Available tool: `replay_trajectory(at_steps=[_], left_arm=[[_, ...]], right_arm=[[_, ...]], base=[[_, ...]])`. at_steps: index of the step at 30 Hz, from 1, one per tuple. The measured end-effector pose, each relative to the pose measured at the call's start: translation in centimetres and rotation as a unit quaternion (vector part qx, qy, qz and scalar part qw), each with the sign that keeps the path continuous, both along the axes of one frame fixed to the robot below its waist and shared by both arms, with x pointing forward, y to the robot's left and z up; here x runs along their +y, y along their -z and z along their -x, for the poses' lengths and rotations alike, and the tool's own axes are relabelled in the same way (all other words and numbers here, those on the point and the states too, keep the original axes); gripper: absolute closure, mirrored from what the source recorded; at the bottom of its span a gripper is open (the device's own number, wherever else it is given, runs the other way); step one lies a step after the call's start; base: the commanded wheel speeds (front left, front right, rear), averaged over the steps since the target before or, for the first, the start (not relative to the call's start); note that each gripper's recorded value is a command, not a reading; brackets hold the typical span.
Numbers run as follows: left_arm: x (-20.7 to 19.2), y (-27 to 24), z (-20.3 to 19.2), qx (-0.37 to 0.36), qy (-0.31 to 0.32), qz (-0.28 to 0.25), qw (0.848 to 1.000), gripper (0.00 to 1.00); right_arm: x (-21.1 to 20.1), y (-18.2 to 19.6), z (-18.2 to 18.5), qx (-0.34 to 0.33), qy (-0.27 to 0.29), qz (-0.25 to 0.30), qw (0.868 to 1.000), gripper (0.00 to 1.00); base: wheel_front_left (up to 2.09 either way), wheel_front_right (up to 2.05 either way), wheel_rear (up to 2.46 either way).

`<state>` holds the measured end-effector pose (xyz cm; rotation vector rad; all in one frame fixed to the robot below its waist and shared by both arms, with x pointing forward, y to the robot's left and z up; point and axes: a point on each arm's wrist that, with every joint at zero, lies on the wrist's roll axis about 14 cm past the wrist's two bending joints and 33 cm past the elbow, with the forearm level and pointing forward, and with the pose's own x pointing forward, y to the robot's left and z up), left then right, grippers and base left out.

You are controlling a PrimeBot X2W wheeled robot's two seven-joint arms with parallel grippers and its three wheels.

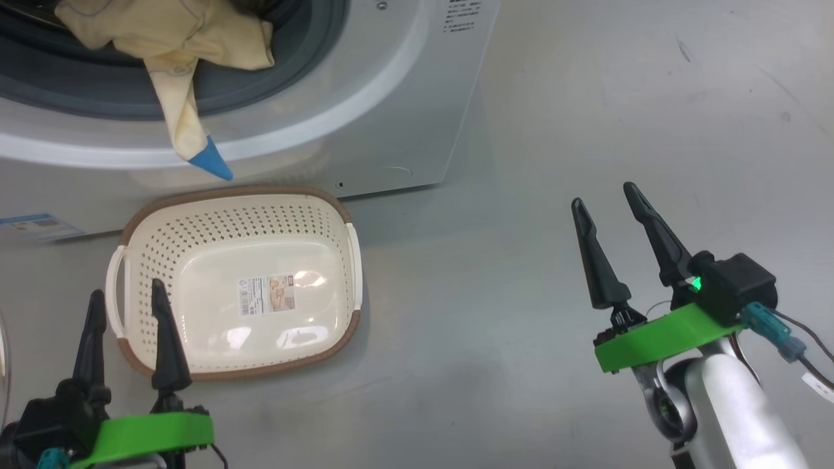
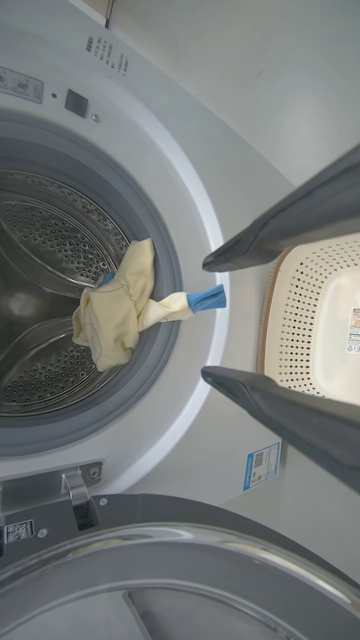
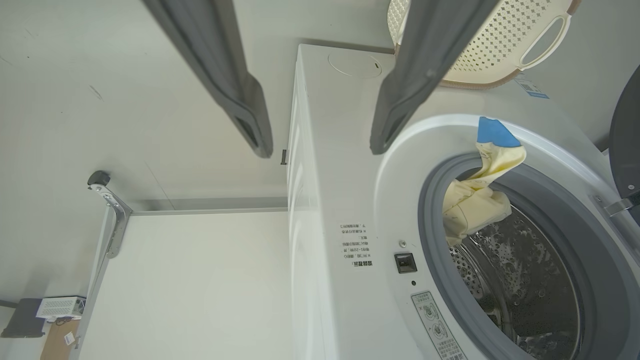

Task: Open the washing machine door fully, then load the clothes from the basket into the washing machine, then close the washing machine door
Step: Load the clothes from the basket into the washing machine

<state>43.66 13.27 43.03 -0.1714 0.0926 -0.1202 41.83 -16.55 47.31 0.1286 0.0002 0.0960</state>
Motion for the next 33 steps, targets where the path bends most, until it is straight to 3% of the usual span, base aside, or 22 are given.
replay_trajectory(at_steps=[33], left_arm=[[-0.2, -2.1, 0.3, -0.027, 0.007, -0.004, 1.0, 0.0]], right_arm=[[-0.7, 0.4, 2.6, 0.015, 0.015, -0.002, 1.0, 0.0]], base=[[0.0, 0.0, 0.0]])
